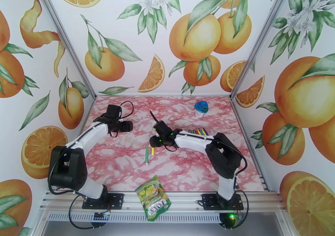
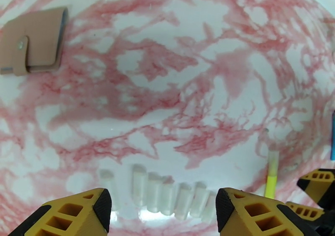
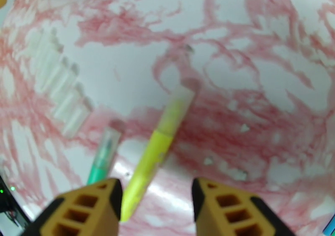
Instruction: Open the pen caps
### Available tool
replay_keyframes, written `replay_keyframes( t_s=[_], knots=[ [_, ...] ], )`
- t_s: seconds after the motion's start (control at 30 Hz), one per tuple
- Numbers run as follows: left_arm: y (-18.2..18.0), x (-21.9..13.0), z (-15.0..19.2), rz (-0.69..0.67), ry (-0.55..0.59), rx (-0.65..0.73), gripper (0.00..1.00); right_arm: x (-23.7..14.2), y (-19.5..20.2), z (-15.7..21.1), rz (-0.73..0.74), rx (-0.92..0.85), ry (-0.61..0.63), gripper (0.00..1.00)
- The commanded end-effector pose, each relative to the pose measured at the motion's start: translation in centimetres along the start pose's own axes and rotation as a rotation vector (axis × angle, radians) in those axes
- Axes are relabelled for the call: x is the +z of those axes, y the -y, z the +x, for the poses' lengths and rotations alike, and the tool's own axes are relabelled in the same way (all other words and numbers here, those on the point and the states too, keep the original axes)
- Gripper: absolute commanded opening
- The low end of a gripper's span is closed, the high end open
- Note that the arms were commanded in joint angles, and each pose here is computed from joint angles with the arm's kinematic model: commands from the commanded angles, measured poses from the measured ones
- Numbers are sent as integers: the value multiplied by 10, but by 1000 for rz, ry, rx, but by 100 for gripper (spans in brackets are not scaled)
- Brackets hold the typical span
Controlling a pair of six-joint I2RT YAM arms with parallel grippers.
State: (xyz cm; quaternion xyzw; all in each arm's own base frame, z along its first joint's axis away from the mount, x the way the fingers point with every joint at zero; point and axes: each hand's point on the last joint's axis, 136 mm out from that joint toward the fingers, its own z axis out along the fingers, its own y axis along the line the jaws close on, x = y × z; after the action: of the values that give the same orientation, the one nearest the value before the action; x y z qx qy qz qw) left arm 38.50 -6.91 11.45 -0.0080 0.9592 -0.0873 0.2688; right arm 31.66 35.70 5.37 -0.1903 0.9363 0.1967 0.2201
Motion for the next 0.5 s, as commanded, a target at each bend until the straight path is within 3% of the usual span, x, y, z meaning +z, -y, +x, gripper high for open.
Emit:
replay_keyframes(
  t_s=[0.0,0.47],
  knots=[
    [1,-13,-15,25,83,-21,70,8,1,5,52,-15,-36,49],
    [-10,-26,-14,44,129,-82,72,26,13,26,202,-71,-121,45]
  ],
)
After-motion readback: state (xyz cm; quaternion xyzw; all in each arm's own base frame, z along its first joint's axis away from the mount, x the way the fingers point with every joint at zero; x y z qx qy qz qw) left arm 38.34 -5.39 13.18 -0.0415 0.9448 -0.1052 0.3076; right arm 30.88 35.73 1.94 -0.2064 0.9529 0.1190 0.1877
